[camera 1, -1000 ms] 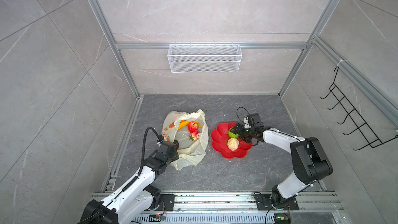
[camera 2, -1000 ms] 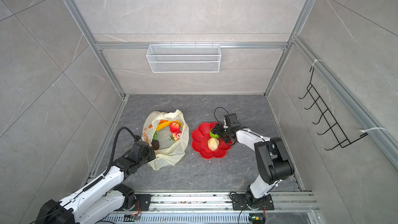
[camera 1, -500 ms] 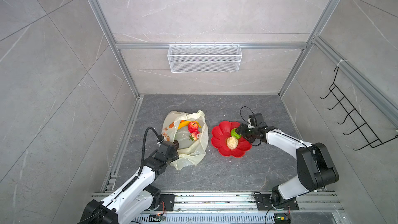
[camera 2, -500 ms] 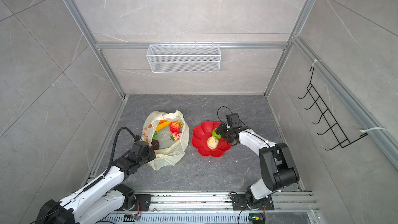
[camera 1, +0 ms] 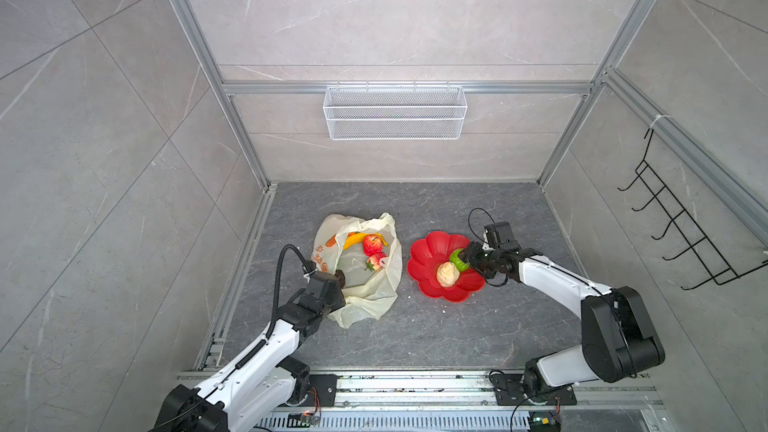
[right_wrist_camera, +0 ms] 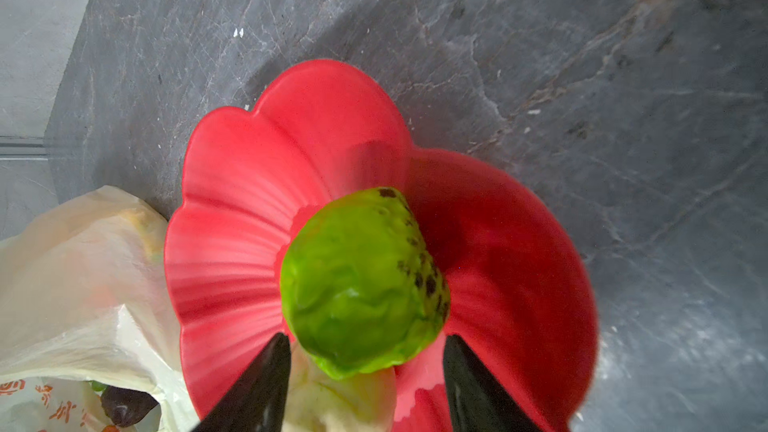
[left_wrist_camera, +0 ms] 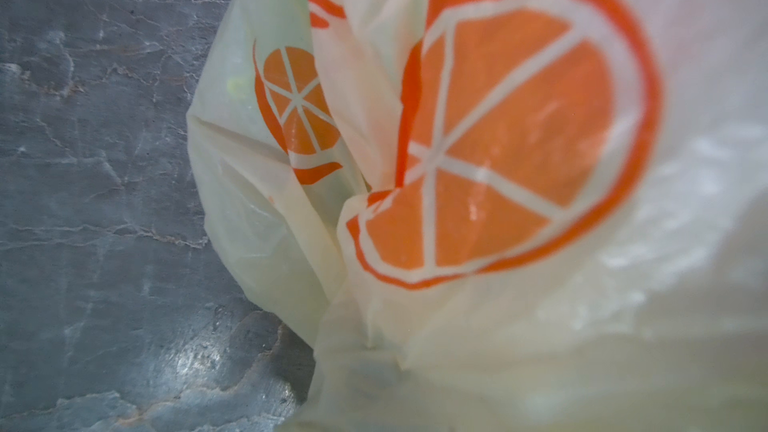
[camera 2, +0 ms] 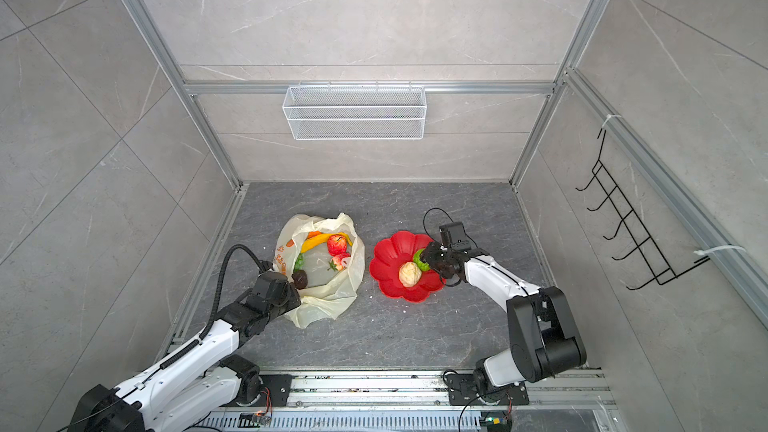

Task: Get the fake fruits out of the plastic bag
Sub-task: 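Raise the right gripper and move it back over the bag opening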

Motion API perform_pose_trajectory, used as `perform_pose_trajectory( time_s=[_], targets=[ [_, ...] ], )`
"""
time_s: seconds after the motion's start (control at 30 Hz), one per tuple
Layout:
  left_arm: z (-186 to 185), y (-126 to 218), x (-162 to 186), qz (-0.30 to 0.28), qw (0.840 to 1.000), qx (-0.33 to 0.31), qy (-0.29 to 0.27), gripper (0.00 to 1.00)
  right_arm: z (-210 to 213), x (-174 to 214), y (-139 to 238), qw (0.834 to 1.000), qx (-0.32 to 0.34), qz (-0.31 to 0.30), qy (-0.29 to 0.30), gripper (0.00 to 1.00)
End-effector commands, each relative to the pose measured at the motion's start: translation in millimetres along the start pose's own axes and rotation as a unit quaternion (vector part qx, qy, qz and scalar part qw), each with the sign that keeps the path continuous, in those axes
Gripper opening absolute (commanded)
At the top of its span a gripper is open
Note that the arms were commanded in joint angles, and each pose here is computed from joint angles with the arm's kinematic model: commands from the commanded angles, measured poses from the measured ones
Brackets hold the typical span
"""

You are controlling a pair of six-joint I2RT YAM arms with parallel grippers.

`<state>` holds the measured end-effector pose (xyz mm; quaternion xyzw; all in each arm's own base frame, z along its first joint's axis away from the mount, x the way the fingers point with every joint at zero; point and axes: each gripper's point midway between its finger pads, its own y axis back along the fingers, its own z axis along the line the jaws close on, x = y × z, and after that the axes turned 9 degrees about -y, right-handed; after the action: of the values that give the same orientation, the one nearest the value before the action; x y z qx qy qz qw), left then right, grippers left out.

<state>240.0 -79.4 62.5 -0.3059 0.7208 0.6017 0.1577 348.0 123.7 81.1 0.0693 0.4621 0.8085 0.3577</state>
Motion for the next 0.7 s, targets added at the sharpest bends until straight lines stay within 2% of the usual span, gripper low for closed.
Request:
perform_pose_trajectory(
  time_s=[0.0,0.13,0.23,0.47,0.67],
  targets=[
    [-2.7,1.2,-5.1,-0.009,1.0,0.007,-0.005,0.0,-11.5,-0.1,9.0,1.0,0.027,-0.012,-0.009,0.58],
    [-3.1,1.2,-5.3,-0.009,1.0,0.007,-0.005,0.0,-17.1,0.5,11.7,0.999,0.038,-0.015,-0.015,0.55],
    [-3.4,1.2,-5.4,-0.009,1.0,0.008,-0.005,0.0,-7.6,-0.6,18.0,1.0,0.021,-0.021,0.003,0.54],
    [-7.8,1.7,-8.1,-0.007,1.0,0.014,-0.012,0.0,43.1,7.9,58.9,0.992,-0.015,-0.064,0.106,0.58],
    [-12.1,4.9,-13.2,-0.009,1.0,0.02,-0.02,0.0,117.8,69.2,69.8,0.971,-0.085,-0.049,0.217,0.59]
  ],
)
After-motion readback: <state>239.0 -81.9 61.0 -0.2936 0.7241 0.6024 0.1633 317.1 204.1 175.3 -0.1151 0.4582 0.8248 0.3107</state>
